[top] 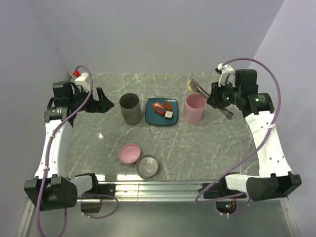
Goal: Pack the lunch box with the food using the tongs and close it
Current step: Place the fake food in the packing box.
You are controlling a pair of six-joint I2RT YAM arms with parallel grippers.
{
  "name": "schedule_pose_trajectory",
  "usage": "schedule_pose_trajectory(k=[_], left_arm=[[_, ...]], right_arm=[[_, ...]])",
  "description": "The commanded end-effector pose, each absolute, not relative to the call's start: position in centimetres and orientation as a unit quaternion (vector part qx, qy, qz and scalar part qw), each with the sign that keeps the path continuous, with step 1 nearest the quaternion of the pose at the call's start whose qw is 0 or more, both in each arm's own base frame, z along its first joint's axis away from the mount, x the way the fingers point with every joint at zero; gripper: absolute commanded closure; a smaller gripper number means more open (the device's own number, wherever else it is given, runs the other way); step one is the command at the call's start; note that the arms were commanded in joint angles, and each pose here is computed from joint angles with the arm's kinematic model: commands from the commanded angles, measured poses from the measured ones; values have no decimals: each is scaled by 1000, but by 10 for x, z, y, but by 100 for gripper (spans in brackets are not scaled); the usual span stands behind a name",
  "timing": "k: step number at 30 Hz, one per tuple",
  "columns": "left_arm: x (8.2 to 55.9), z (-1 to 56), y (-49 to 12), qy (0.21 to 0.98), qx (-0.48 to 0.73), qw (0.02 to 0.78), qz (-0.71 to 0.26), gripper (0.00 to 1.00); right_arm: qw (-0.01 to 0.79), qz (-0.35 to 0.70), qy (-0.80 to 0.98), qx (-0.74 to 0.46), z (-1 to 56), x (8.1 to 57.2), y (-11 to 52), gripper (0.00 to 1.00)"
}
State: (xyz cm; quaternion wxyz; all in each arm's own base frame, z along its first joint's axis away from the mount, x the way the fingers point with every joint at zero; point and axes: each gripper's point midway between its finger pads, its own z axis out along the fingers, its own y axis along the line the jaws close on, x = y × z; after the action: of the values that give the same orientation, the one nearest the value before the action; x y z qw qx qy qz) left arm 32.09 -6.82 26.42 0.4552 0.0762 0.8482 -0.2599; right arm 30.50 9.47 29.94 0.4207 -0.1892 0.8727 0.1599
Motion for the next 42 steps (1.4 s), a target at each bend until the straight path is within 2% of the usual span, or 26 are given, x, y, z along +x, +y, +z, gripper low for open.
schedule_pose_trajectory(k=[1, 15, 21, 28, 42], left_arm=[[325, 283, -71, 834, 93, 475, -265, 1], [322, 280, -72, 833, 95, 475, -268, 1], [322, 278, -74, 834, 95, 469, -273, 1], [324, 279, -74, 833, 94, 468, -278, 1], [322, 279, -75, 833, 96, 469, -278, 1]], right_arm=[[401, 156, 888, -162, 288, 299, 78, 74], [365, 138, 908, -153, 256, 303, 62, 69], [366, 139, 907, -153, 263, 301, 61, 59], [368, 136, 907, -155, 270, 301, 60, 59], [370, 124, 907, -160, 276, 305, 56, 52]])
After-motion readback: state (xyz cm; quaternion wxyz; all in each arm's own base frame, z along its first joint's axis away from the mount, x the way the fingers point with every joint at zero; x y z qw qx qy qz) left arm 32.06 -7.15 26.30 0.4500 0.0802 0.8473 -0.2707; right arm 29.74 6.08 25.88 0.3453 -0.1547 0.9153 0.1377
